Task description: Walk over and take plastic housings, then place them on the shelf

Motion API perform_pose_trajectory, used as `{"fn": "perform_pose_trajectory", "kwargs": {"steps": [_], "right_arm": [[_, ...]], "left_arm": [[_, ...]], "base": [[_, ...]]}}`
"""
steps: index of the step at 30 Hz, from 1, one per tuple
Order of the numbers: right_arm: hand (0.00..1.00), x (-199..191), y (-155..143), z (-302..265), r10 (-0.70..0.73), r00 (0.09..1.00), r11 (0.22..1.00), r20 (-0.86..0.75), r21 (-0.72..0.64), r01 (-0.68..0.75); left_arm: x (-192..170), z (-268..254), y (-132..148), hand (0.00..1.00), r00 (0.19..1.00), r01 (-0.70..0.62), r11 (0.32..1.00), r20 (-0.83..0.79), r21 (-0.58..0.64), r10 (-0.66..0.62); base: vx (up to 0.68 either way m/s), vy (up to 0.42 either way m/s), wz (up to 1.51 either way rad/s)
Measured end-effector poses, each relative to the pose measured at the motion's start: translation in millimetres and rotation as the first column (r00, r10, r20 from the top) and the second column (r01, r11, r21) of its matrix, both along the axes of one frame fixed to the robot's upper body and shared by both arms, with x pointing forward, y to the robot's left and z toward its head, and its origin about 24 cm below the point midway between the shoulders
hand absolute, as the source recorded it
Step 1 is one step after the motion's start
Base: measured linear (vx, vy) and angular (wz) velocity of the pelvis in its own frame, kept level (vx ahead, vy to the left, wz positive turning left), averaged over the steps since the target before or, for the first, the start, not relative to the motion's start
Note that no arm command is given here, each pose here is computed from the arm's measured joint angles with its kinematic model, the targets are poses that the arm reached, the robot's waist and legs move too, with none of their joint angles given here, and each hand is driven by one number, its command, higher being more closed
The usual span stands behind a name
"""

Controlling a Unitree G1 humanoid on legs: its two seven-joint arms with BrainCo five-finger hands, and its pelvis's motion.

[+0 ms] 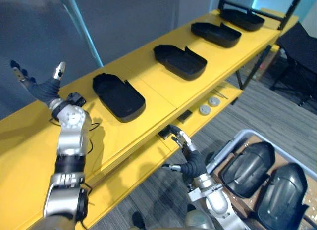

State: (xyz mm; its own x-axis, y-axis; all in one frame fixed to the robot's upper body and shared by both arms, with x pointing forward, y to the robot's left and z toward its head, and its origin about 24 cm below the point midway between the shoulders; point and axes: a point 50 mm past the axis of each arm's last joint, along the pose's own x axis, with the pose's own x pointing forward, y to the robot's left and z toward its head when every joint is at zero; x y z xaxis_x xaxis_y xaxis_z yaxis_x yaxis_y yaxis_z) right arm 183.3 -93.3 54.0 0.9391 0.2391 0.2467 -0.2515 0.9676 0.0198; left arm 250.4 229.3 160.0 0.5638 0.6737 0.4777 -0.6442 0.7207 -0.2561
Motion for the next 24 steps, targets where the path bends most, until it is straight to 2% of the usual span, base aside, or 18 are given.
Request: {"fn": "perform_pose_trajectory", "kwargs": {"steps": [1, 5, 7, 10, 12, 14, 16, 18, 20, 22, 24], "right_arm": [[0.00, 1.6, -7.4, -0.2, -0.062, 0.998, 0.998, -0.005, 0.013, 0.062], [0.00, 7.0, -35.1, 0.9, -0.270, 0.963, 0.962, -0.009, 0.042, 0.270], [0.00, 5.8, -49.9, -0.8, -0.374, 0.927, 0.926, -0.019, 0.043, 0.375], [0.00, 2.1, -74.3, -1.6, -0.538, 0.843, 0.843, -0.008, 0.017, 0.538], [0.00, 1.0, -81.2, -0.3, -0.590, 0.807, 0.807, 0.002, 0.018, 0.590], [0.00, -2.2, -89.1, 0.4, -0.630, 0.777, 0.777, 0.017, -0.001, 0.630], [0.00, -5.4, -96.4, 1.4, -0.647, 0.762, 0.762, 0.028, -0.014, 0.648], [0.00, -9.7, -105.2, 3.7, -0.655, 0.754, 0.754, 0.046, -0.019, 0.656], [0.00, -10.8, -109.4, 7.5, -0.633, 0.772, 0.774, 0.048, 0.021, 0.633], [0.00, -5.6, -105.4, 14.8, -0.557, 0.827, 0.831, 0.077, 0.051, 0.554], [0.00, -3.0, -100.6, 14.0, -0.504, 0.861, 0.864, 0.077, 0.036, 0.502]], "left_arm": [[-16.9, -19.0, -17.9, 0.00, 0.996, 0.069, 0.997, -0.054, -0.019, -0.070], [-51.3, -68.9, -52.0, 0.00, 0.941, 0.231, 0.966, -0.224, -0.116, -0.252], [-55.2, -69.6, -67.7, 0.00, 0.907, 0.361, 0.927, -0.194, -0.103, -0.375], [-57.0, -53.2, -83.4, 0.00, 0.849, 0.525, 0.851, -0.047, -0.027, -0.526], [-58.1, -45.0, -90.6, 0.00, 0.810, 0.586, 0.810, 0.021, 0.014, -0.586], [-53.8, -34.5, -101.6, 0.00, 0.734, 0.671, 0.737, 0.066, 0.076, -0.676], [-49.2, -30.1, -106.2, 0.00, 0.708, 0.694, 0.712, 0.074, 0.106, -0.702], [-42.2, -29.6, -104.6, 0.00, 0.719, 0.685, 0.723, 0.080, 0.093, -0.691], [-38.5, -32.6, -99.6, 0.00, 0.758, 0.647, 0.762, 0.077, 0.039, -0.648], [-42.6, -43.8, -88.0, 0.00, 0.826, 0.564, 0.824, 0.044, -0.054, -0.562], [-52.0, -53.6, -80.5, 0.00, 0.853, 0.520, 0.848, 0.013, -0.100, -0.521]], "base": [[-0.02, 0.001, 0.24], [-0.09, -0.008, 0.14], [-0.09, -0.005, 0.10], [-0.05, 0.014, -0.18], [-0.03, 0.020, -0.68], [-0.01, 0.006, -0.96], [0.01, -0.005, -0.93], [0.02, -0.007, -1.01], [0.03, -0.003, -1.16], [0.01, 0.058, -1.39], [-0.02, 0.125, -0.70]]}}
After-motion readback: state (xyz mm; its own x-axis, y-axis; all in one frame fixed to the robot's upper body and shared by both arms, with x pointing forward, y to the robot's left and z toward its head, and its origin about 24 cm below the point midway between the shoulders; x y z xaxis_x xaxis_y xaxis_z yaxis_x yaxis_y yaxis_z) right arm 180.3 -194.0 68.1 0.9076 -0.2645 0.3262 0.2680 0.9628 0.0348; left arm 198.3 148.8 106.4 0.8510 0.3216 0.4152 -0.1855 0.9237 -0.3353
